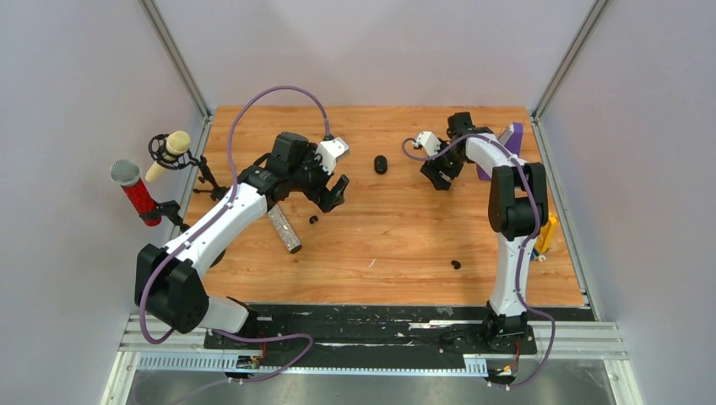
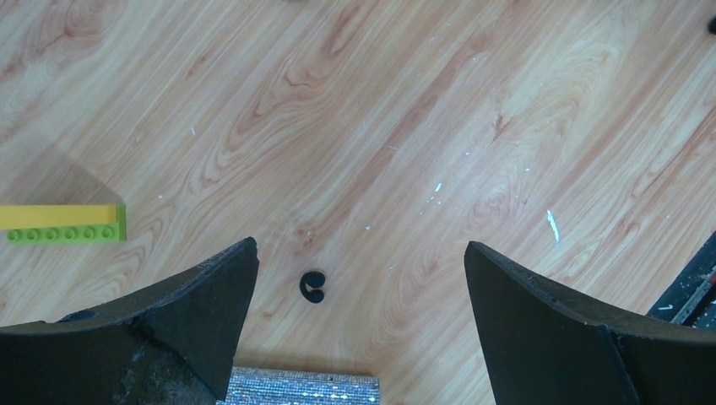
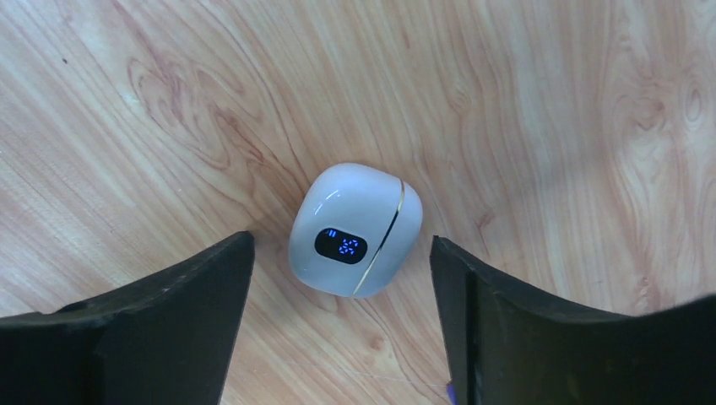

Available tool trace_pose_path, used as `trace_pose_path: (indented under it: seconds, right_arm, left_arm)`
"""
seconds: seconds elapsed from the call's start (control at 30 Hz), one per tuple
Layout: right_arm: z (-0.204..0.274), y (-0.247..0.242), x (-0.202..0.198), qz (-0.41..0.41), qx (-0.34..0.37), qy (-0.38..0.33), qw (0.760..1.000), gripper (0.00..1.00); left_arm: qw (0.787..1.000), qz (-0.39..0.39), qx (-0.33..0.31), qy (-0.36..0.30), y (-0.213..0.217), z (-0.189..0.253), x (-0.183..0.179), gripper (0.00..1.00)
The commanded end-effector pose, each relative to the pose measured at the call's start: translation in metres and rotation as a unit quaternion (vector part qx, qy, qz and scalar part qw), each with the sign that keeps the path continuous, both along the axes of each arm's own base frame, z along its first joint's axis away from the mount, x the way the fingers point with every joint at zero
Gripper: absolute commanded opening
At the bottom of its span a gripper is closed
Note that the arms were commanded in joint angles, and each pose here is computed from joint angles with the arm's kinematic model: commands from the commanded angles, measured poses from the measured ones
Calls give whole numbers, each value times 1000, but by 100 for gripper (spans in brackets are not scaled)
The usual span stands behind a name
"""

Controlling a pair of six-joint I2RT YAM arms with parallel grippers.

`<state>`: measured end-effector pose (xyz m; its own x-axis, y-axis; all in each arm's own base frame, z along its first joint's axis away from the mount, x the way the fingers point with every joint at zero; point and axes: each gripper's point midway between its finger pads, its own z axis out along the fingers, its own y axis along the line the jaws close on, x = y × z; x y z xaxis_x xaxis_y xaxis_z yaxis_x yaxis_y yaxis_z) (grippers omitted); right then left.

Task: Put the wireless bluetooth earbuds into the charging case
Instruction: Place the charging case at the center of the board.

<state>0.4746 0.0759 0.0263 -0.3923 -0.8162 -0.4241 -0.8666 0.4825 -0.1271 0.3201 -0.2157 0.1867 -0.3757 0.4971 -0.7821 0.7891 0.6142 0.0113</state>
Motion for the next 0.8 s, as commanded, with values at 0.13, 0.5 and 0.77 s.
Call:
trace_pose_path:
  seconds: [0.13,0.5,0.77]
  right_arm:
    - [64,3,32,-20,15,-69,997,100]
    - [227,74,59,-103,247,-183,946,100]
    - [162,162,63,-217,317,-46,922,100]
  left_arm:
    - [999,-2,-19,-36,0,22,1,100]
    - [998,12,-15,-52,5,27,5,100]
    - [997,42,-11,-59,13,29,14,100]
